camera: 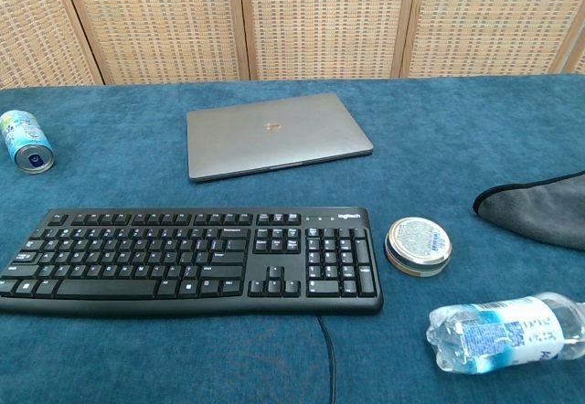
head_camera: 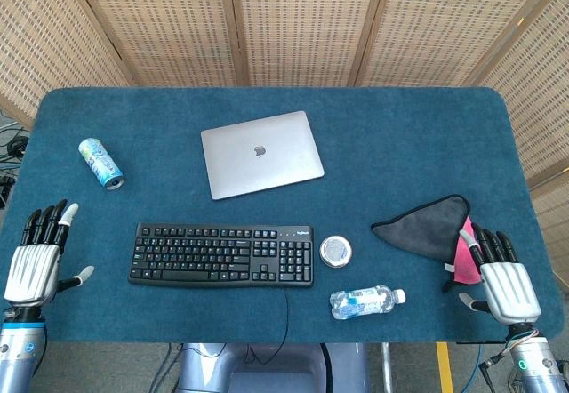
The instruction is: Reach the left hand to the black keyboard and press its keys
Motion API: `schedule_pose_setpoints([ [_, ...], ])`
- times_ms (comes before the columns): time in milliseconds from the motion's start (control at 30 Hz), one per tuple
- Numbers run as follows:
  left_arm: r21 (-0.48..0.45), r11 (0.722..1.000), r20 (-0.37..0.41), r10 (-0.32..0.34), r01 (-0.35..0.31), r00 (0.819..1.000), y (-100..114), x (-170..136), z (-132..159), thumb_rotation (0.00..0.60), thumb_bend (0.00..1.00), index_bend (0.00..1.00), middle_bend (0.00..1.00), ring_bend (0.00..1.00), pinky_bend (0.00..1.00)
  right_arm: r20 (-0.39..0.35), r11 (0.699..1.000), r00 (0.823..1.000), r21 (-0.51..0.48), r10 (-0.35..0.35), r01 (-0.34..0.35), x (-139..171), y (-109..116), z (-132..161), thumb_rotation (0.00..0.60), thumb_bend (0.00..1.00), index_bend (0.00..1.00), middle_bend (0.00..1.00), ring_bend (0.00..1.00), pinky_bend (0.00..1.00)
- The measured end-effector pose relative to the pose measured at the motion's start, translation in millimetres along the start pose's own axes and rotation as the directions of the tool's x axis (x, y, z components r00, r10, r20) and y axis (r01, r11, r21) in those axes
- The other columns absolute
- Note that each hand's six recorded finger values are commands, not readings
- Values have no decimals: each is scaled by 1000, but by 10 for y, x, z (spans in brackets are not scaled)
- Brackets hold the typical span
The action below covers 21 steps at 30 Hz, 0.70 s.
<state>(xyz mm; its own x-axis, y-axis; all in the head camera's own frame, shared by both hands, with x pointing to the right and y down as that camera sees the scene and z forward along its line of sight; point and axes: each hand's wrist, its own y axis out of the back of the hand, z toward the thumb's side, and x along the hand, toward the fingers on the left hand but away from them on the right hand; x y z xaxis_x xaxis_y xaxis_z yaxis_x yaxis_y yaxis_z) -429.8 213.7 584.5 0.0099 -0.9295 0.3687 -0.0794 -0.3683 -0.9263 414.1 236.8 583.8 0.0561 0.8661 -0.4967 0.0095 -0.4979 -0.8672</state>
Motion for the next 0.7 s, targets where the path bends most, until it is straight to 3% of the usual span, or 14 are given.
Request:
schedule_pose_setpoints([
  [700, -6, 1000, 0, -1, 1, 1000, 18, -2, -4, 600, 153, 0, 0, 0, 0, -1, 1000, 1000, -2, -5, 5, 10, 15, 12, 600, 14, 0, 0, 0, 0],
])
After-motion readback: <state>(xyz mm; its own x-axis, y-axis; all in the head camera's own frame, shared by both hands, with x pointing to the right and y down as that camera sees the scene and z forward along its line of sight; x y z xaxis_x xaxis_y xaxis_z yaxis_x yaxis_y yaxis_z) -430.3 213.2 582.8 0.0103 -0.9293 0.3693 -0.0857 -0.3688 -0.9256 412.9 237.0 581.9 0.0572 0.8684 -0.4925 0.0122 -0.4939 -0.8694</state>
